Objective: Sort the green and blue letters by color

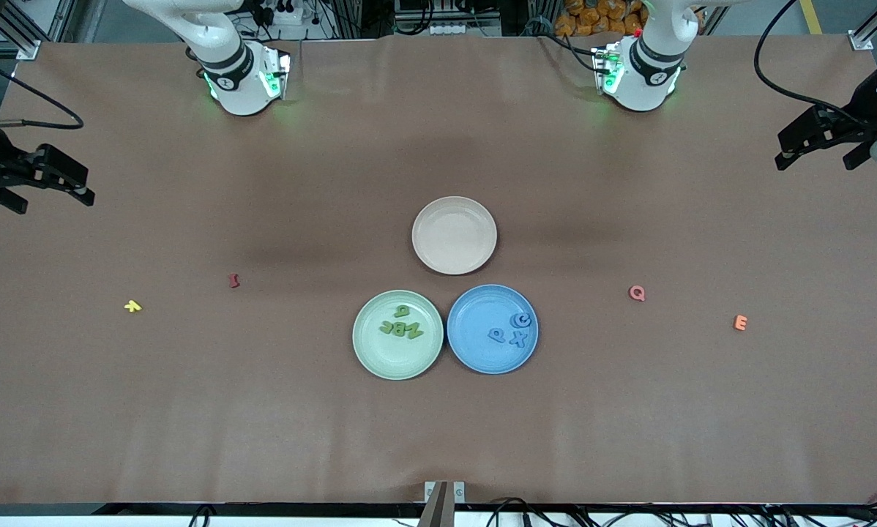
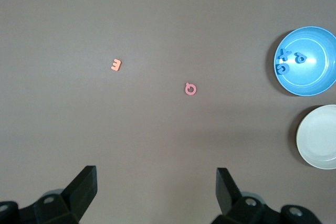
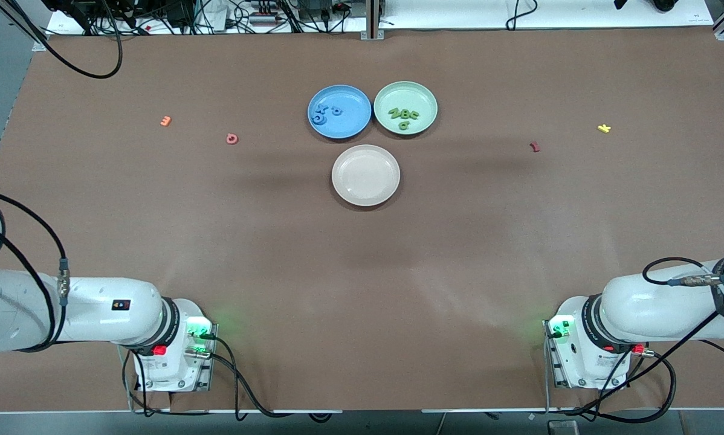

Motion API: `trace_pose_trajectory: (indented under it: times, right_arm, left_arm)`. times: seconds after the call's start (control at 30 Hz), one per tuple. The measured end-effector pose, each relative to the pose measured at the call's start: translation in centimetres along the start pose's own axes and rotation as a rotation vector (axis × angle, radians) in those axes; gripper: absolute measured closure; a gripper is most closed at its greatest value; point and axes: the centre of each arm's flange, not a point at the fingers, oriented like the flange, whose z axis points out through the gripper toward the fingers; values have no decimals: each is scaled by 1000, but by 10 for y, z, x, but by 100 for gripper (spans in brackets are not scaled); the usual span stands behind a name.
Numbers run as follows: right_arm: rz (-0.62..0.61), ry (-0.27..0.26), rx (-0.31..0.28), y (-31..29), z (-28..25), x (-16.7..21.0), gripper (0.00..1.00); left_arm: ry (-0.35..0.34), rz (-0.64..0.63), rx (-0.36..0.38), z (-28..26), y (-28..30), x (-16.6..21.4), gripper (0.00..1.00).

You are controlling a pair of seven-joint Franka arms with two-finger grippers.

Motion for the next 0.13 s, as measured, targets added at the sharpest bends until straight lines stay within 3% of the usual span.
trace_pose_trajectory:
  times: [0.13]
  right_arm:
    - [-7,-13,2,-4,6,0,0]
  left_arm:
    - [0,-2,0,0,-1,0,0]
